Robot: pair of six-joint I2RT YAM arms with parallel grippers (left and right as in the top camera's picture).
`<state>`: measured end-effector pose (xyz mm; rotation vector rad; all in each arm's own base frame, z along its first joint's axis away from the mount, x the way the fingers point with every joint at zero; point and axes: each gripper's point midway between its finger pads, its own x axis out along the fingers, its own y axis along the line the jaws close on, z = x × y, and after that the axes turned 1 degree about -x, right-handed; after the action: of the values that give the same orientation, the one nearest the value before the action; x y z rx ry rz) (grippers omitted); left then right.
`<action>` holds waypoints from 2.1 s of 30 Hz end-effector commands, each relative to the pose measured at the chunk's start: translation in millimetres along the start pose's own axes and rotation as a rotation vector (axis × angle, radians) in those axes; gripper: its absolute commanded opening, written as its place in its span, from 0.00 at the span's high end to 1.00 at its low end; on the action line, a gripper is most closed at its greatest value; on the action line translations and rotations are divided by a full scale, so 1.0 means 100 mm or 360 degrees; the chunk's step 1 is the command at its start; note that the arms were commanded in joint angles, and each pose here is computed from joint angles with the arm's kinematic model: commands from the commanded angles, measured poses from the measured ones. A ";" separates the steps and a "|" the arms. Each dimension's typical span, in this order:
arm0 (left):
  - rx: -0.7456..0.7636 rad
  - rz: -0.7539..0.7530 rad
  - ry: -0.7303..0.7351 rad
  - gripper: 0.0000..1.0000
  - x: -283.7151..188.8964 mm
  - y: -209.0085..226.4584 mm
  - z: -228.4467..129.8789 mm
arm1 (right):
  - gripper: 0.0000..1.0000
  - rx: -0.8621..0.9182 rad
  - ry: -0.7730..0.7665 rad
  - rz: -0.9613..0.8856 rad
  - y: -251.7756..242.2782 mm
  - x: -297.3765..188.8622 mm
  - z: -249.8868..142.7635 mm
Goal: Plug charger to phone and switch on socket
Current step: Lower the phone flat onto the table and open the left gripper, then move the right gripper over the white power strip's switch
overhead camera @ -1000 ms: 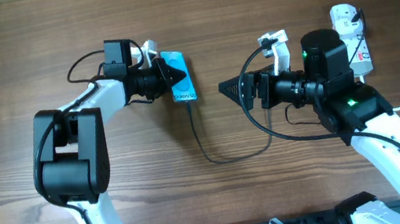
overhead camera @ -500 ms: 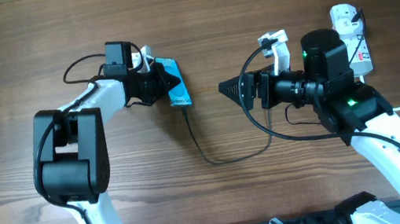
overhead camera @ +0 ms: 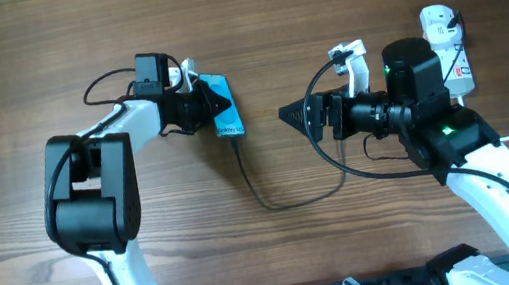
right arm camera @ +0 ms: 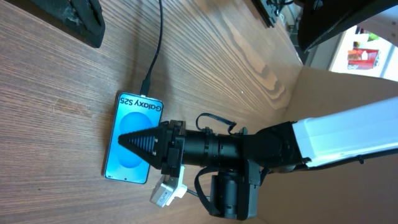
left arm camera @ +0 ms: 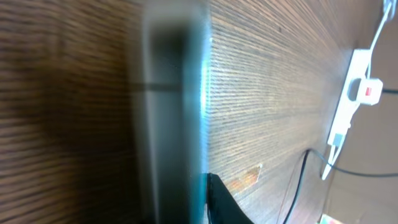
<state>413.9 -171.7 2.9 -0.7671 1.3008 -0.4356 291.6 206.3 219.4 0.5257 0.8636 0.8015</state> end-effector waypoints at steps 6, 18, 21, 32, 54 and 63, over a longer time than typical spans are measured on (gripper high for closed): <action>-0.0103 0.0192 0.0056 0.33 0.10 0.34 -0.14 | 0.00 -0.0037 -0.0022 -0.0017 0.01 -0.03 0.03; -0.0257 0.0460 0.0067 0.05 0.00 0.68 -0.24 | 0.00 -0.0029 -0.0013 -0.0022 0.00 -0.03 0.02; -0.0304 0.0547 0.0071 0.05 -0.06 0.81 -0.27 | 0.00 -0.0032 -0.0013 -0.0022 0.00 -0.03 0.02; -0.0439 0.0748 0.0089 0.06 -0.28 1.14 -0.35 | 0.00 -0.0034 -0.0015 -0.0029 0.00 -0.03 0.02; -0.0550 0.0706 -0.0031 0.00 -1.02 0.84 -0.12 | 0.96 0.0680 -0.0641 -0.1318 -1.84 -1.55 0.69; -0.0565 0.0716 -0.0010 0.00 -1.02 0.85 -0.16 | 0.95 0.1266 -0.0625 -0.1572 -3.05 -1.99 0.43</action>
<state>369.2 -55.0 13.6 -0.7586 1.5121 0.1270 365.9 -114.0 146.3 0.7330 0.8738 -0.4703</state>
